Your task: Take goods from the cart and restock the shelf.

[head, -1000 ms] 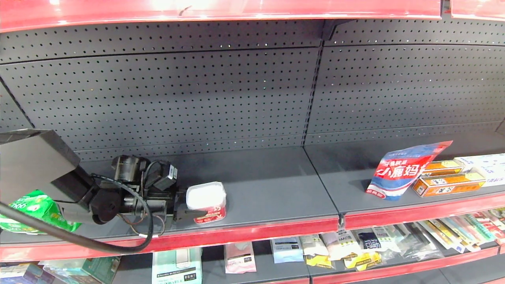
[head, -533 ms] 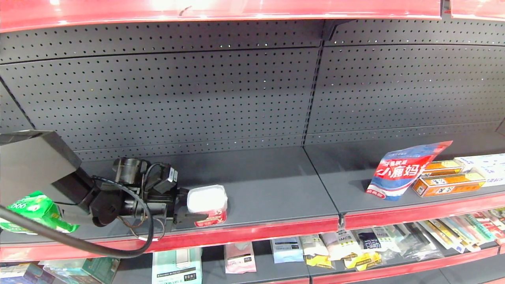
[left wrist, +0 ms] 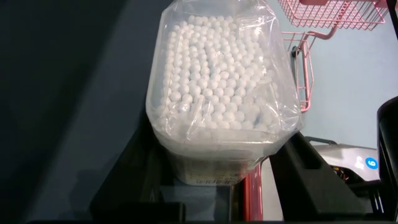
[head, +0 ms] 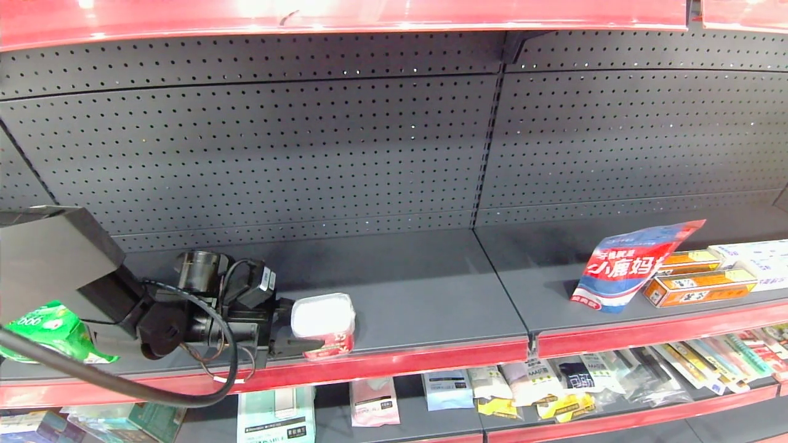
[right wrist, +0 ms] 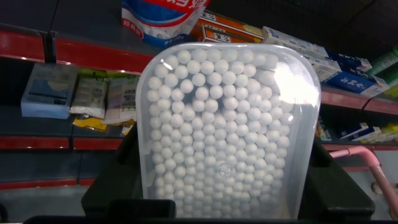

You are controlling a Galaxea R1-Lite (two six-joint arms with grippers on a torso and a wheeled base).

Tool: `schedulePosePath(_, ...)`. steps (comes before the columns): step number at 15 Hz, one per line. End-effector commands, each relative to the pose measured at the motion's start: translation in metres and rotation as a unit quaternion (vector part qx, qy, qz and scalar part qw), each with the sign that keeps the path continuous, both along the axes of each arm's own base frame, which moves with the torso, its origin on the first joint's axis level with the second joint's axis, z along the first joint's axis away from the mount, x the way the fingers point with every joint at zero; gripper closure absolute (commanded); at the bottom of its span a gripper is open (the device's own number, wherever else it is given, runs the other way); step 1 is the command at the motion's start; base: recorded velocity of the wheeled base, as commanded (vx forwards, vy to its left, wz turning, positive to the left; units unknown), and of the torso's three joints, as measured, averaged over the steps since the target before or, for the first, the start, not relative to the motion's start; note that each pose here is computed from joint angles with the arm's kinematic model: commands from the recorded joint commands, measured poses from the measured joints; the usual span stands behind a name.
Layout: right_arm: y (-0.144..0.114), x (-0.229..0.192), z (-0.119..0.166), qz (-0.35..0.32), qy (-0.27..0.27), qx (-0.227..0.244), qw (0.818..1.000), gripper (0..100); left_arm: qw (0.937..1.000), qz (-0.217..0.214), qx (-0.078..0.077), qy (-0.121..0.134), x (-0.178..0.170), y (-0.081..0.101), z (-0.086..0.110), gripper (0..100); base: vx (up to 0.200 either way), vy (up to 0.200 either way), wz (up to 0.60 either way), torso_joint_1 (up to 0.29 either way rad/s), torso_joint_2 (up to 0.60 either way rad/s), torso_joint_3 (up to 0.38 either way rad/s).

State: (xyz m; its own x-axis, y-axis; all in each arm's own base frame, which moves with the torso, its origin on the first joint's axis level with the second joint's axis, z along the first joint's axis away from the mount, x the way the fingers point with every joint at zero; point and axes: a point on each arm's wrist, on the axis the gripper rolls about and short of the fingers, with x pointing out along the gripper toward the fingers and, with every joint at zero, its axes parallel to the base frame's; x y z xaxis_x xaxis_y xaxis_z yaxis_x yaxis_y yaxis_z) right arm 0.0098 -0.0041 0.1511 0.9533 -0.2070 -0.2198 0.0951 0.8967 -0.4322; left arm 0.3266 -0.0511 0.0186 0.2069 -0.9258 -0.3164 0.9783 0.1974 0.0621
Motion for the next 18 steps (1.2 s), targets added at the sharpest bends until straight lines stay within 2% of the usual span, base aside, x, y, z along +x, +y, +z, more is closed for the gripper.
schedulePosePath(1,0.0,0.0002,0.0,0.0,0.001,0.0,1.0,100,1.0,0.0,0.001,0.002,-0.0001,0.0,-0.0011,100,0.0,0.0,0.0,0.0,0.0,0.0)
schedulePosePath(8,0.0,-0.0002,0.0014,0.0,-0.002,-0.003,1.0,100,1.0,-0.002,0.001,0.01,-0.0048,0.0009,-0.0047,100,0.0,0.0,0.0,0.0,0.0,0.0)
schedulePosePath(18,0.0,-0.0016,0.0015,-0.002,-0.006,-0.004,1.0,100,1.0,0.0,0.002,0.007,-0.0008,0.0006,-0.0078,100,0.0,0.0,0.0,0.0,0.0,0.0)
